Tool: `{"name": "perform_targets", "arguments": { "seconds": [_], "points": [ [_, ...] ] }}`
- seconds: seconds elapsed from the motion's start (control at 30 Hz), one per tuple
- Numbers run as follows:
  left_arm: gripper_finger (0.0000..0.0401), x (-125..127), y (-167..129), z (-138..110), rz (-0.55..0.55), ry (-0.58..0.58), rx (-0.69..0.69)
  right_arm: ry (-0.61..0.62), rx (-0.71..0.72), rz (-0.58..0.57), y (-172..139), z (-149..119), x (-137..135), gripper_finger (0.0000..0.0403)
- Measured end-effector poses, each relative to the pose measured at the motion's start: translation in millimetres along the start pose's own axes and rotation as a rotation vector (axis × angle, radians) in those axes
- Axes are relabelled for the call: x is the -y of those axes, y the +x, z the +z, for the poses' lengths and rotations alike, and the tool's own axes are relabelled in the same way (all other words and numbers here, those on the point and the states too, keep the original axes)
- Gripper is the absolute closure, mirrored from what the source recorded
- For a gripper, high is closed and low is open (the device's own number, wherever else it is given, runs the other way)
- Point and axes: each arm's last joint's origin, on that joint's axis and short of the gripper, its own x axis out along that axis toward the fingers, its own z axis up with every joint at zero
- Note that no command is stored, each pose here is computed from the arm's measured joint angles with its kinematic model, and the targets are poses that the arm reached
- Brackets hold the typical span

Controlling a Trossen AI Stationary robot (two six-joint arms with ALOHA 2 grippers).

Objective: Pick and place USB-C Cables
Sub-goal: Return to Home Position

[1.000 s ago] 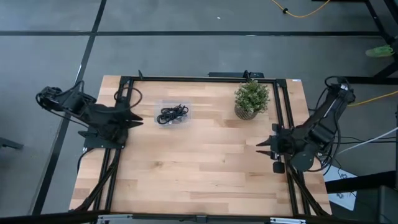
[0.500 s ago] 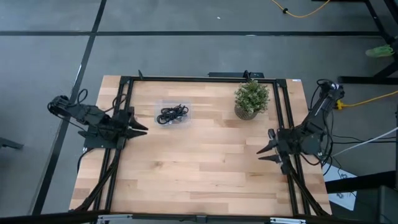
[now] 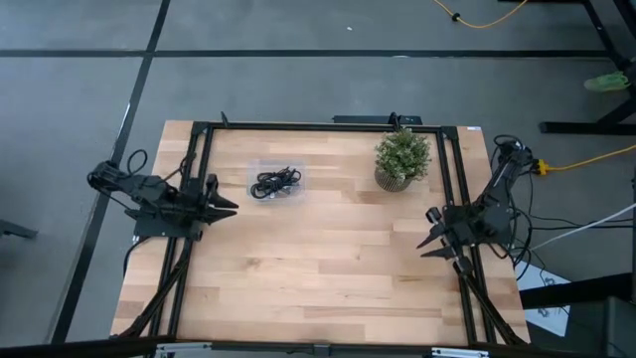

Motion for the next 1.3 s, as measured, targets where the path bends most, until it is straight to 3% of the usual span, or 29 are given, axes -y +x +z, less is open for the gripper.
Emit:
{"name": "perform_targets", "arguments": {
  "seconds": [0.3,0.5,0.7,0.87,1.1,1.2,1.3],
  "points": [
    [0.0322,-2,15,-31,-0.034,0.081,0.026,-0.078,0.031,0.022,-6,-5,3,0.0297],
    [0.0322,-3,19,-42,-0.044,0.09,0.075,-0.052,0.031,0.025,-6,-5,3,0.0297],
    [0.0322,-7,22,-46,-0.022,0.126,0.138,-0.104,0.058,-0.118,-6,-2,7,0.0297],
    [0.0322,-12,23,-44,0.03,0.159,0.156,-0.236,0.046,-0.185,-7,-1,9,0.0297],
    [0.0322,-20,24,-41,0.085,0.234,0.168,-0.321,0.023,-0.264,-5,-2,15,0.0297],
    [0.0322,-23,25,-40,0.069,0.244,0.167,-0.314,0.041,-0.261,-2,-5,18,0.0297],
    [0.0322,-24,25,-39,0.034,0.236,0.17,-0.279,0.071,-0.186,0,-5,20,0.0297]
  ]
}}
